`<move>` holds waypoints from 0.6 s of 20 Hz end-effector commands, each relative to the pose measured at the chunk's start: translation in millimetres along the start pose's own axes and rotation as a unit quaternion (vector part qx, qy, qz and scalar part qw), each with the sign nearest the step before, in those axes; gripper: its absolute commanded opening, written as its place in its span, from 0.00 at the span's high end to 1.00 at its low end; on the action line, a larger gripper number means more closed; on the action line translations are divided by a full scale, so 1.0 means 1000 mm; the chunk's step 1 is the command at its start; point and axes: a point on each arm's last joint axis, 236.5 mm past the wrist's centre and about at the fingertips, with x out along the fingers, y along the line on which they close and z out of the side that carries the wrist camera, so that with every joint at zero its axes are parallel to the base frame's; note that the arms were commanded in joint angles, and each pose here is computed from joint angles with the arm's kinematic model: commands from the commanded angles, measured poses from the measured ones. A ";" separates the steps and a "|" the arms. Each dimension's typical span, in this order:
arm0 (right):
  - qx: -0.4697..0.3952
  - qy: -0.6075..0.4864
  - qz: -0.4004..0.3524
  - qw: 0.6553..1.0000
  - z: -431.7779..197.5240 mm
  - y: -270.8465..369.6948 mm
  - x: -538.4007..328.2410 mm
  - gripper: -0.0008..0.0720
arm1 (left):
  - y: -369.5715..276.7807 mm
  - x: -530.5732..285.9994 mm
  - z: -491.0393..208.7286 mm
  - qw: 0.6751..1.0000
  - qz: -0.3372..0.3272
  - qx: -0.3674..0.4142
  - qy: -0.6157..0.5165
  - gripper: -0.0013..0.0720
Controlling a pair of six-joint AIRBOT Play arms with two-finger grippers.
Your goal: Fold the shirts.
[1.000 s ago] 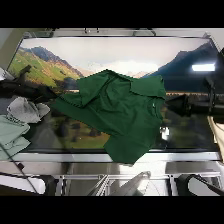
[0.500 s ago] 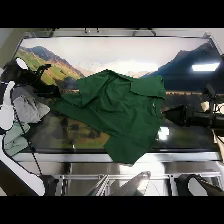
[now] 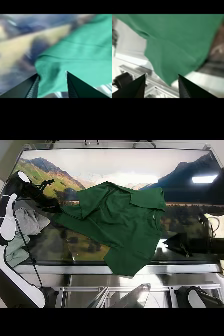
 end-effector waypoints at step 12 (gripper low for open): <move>0.090 0.032 -0.035 0.995 -0.049 -0.054 0.036 0.38 | -0.036 0.016 -0.031 0.992 -0.118 0.017 0.042 0.95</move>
